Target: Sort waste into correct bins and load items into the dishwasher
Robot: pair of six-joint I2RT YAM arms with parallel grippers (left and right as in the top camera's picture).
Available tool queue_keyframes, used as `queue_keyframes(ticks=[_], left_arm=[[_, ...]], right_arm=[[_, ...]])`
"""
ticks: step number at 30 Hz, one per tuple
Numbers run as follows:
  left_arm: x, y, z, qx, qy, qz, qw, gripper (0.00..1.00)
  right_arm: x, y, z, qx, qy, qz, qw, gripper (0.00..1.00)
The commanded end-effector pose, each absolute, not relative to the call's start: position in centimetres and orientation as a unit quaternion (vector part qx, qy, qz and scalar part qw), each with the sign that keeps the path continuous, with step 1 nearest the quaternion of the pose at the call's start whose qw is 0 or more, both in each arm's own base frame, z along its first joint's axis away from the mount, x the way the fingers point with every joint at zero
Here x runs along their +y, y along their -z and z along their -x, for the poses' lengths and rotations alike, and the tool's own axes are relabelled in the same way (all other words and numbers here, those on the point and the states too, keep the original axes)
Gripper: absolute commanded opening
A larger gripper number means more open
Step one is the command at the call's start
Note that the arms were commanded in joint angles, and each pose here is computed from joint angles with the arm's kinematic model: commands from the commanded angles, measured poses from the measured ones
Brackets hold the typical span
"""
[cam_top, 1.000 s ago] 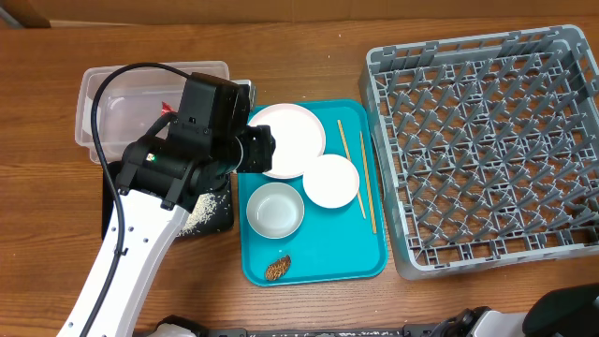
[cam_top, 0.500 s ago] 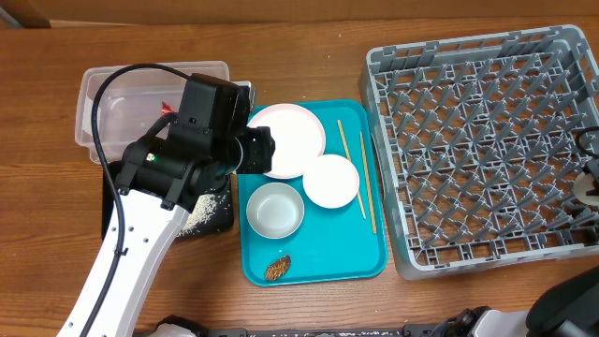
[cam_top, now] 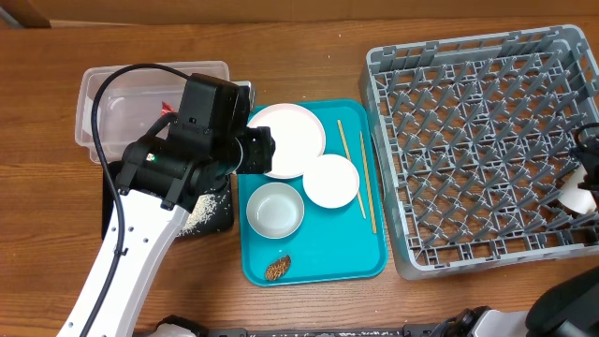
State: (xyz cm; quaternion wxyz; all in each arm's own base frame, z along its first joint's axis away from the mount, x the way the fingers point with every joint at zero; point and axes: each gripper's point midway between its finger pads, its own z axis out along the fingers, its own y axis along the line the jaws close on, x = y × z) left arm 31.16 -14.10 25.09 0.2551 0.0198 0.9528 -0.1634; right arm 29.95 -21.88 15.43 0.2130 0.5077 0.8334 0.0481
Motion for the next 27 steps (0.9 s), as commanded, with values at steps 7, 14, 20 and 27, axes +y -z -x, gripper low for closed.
queue_keyframes(ticks=[7, 14, 20, 27], left_arm=[[-13.8, -25.3, -31.1, 0.953, 0.156, -0.028, 0.26, 0.56], [-13.8, -25.3, -31.1, 0.953, 0.156, -0.027, 0.259, 0.57], [-13.8, -25.3, -31.0, 0.954, 0.156, -0.024, 0.256, 0.58], [-13.8, -25.3, -31.0, 0.954, 0.156, -0.024, 0.256, 0.58]], right_arm=[[-5.8, -19.7, -31.1, 0.929, -0.18, -0.263, 0.19, 0.72], [3.6, -18.0, -28.9, 0.969, -0.198, -0.101, 0.109, 0.51], [8.0, -13.7, -25.5, 0.978, -0.201, -0.037, 0.036, 0.5], [8.1, -11.1, -25.0, 0.988, -0.147, -0.013, 0.035, 0.45]])
